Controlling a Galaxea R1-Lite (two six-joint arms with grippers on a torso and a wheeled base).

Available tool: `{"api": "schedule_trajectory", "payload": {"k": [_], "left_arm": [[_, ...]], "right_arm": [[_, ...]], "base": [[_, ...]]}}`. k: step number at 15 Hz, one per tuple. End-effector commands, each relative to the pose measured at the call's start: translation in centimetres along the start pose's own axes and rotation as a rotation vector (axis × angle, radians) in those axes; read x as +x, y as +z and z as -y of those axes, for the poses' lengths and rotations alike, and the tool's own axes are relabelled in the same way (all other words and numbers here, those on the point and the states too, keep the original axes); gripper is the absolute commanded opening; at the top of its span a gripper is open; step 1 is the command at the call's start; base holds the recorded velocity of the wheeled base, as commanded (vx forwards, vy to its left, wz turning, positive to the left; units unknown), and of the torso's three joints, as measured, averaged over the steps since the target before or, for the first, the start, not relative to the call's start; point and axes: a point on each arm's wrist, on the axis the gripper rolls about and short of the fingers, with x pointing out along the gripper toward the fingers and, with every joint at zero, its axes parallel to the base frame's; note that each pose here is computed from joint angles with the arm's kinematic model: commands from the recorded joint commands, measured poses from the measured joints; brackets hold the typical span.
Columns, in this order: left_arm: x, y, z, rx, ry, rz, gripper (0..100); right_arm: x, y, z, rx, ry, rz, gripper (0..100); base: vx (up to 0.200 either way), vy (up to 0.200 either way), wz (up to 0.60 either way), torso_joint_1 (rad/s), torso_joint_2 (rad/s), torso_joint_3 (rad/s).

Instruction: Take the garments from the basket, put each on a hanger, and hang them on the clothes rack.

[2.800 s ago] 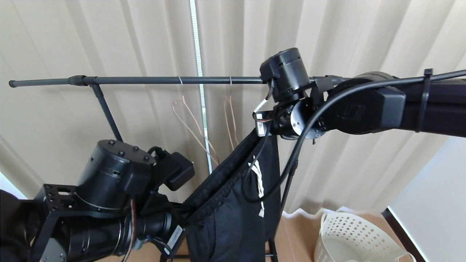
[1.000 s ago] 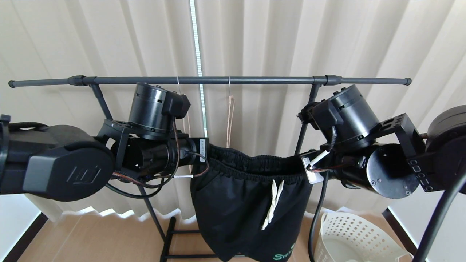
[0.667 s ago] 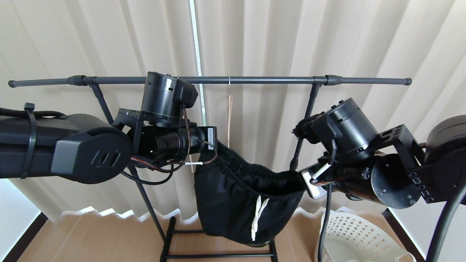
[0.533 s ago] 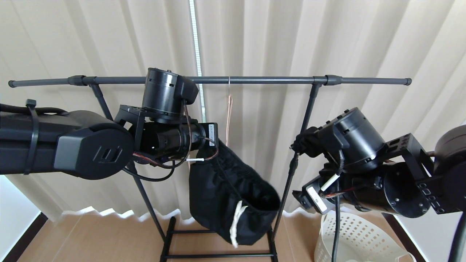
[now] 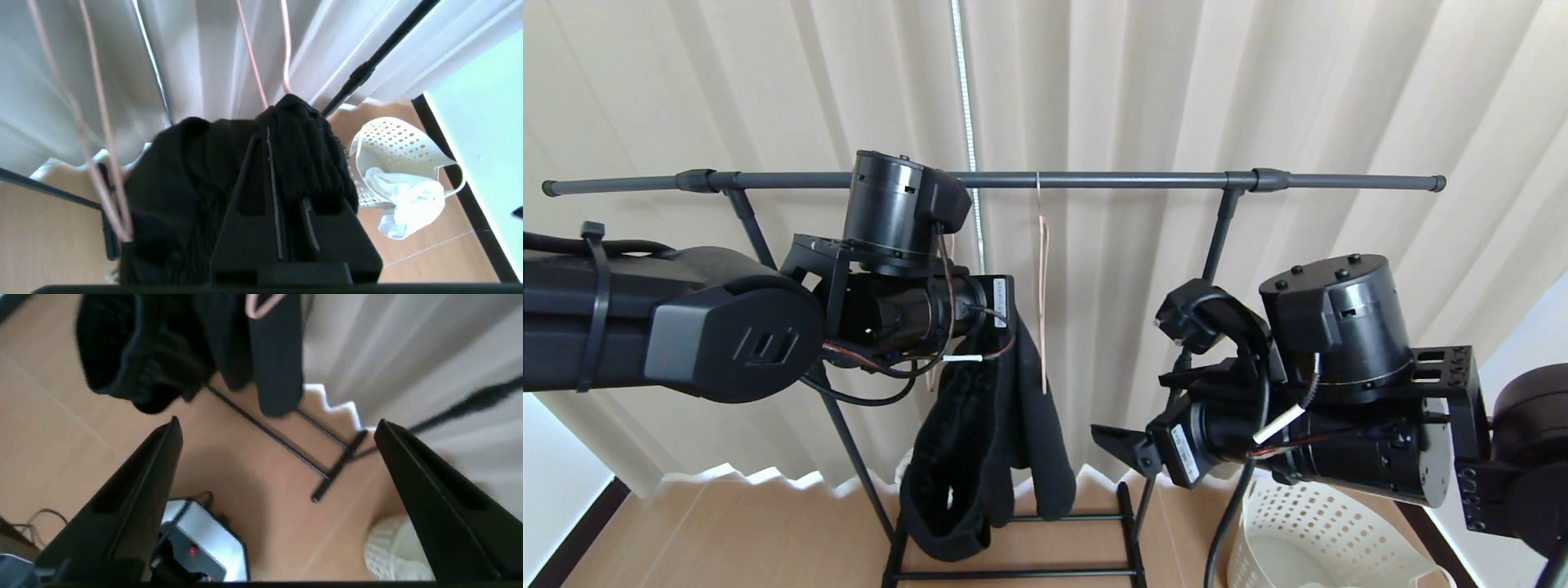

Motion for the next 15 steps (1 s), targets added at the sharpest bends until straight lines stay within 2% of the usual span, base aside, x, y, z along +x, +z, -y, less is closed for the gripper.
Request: {"api": "schedule_trajectory", "payload": {"k": [1, 3, 7, 11, 13, 15], "left_arm": [[-0.3, 0.1, 0.4, 0.014, -0.013, 0.006, 0], [-0.5, 0.1, 0.9, 0.032, -0.027, 0.012, 0], [-0.7, 0.0, 1.5, 0.041, -0.046, 0.015, 0], [-1.2, -0.1, 2.9, 0.057, -0.084, 0.019, 0], [-1.3, -0.1, 3.0, 0.057, -0.088, 0.021, 0], [-1.3, 0.0, 2.9, 0.056, -0.087, 0.023, 0]], "right_arm": [[3.0, -1.7, -0.2, 0.0, 0.01, 0.022, 100], [4.7, -2.9, -0.2, 0.004, 0.012, 0.04, 100], [4.7, -4.0, -0.3, -0.005, 0.073, 0.093, 100], [6.5, -5.2, -0.3, -0.019, 0.065, 0.036, 100], [7.7, -6.2, -0.4, -0.02, 0.061, -0.004, 100], [8.5, -6.7, -0.5, -0.025, 0.062, -0.007, 100]], "base": [[0.0, 0.0, 0.0, 0.0, 0.0, 0.0], [0.0, 0.0, 0.0, 0.0, 0.0, 0.0], [0.0, 0.0, 0.0, 0.0, 0.0, 0.0], [0.0, 0.0, 0.0, 0.0, 0.0, 0.0], [0.0, 0.0, 0.0, 0.0, 0.0, 0.0], [0.0, 0.0, 0.0, 0.0, 0.0, 0.0]]}}
